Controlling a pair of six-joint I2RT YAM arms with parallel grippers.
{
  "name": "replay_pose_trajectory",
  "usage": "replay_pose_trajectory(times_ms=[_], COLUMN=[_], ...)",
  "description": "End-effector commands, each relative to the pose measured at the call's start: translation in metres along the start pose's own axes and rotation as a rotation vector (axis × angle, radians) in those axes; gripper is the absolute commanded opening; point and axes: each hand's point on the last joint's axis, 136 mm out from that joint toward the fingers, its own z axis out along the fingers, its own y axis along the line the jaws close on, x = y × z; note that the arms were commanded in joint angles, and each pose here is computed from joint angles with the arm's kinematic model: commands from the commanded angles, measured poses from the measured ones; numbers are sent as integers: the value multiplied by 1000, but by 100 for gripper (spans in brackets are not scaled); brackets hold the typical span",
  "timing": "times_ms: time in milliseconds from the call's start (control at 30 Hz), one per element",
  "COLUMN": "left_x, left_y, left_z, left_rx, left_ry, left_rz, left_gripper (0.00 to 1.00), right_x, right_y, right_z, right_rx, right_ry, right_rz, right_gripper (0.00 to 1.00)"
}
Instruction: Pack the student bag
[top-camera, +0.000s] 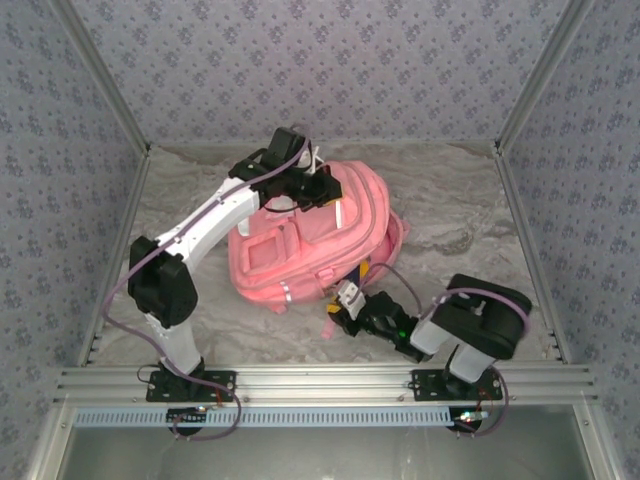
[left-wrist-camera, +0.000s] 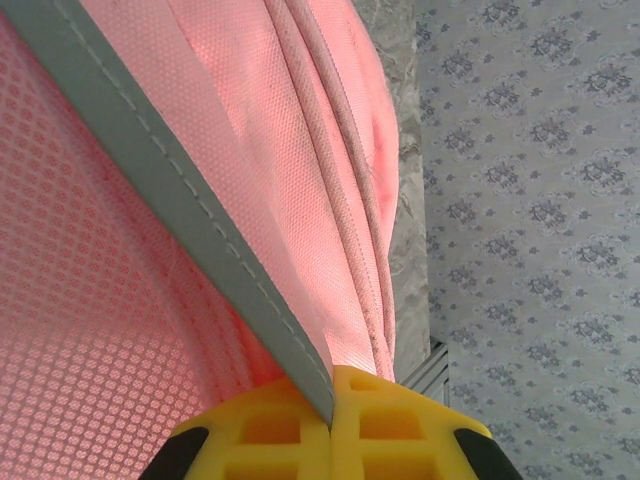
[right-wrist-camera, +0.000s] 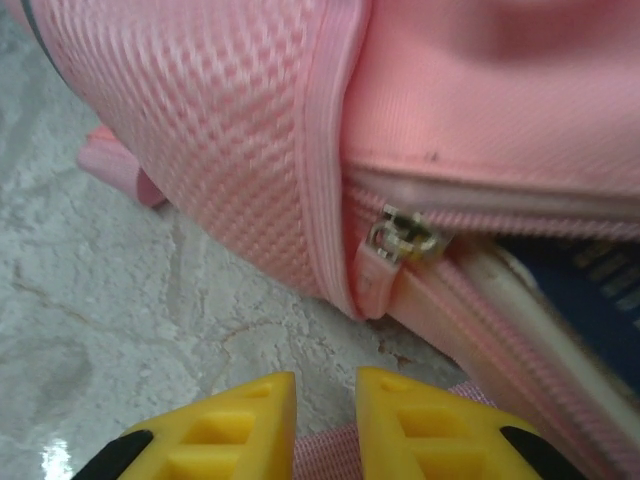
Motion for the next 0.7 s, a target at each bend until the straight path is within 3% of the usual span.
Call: replay_pose_trajectory(times_ms=[0, 300, 667], left_x=[-6, 1, 1], left_y=[-56, -53, -52], left_z=[-42, -41, -40], left_rx=[165, 183, 192], left_ry=[-69, -49, -37], left_rz=[93, 91, 95], left_gripper=[0, 0, 0], right_x=[-34, -45, -33], right_y=[-5, -15, -29], right_z=[5, 16, 15], right_rx=[60, 124, 151], right_ry=[-144, -163, -132], right_rz=[-74, -124, -65], right_gripper=[25, 37, 39])
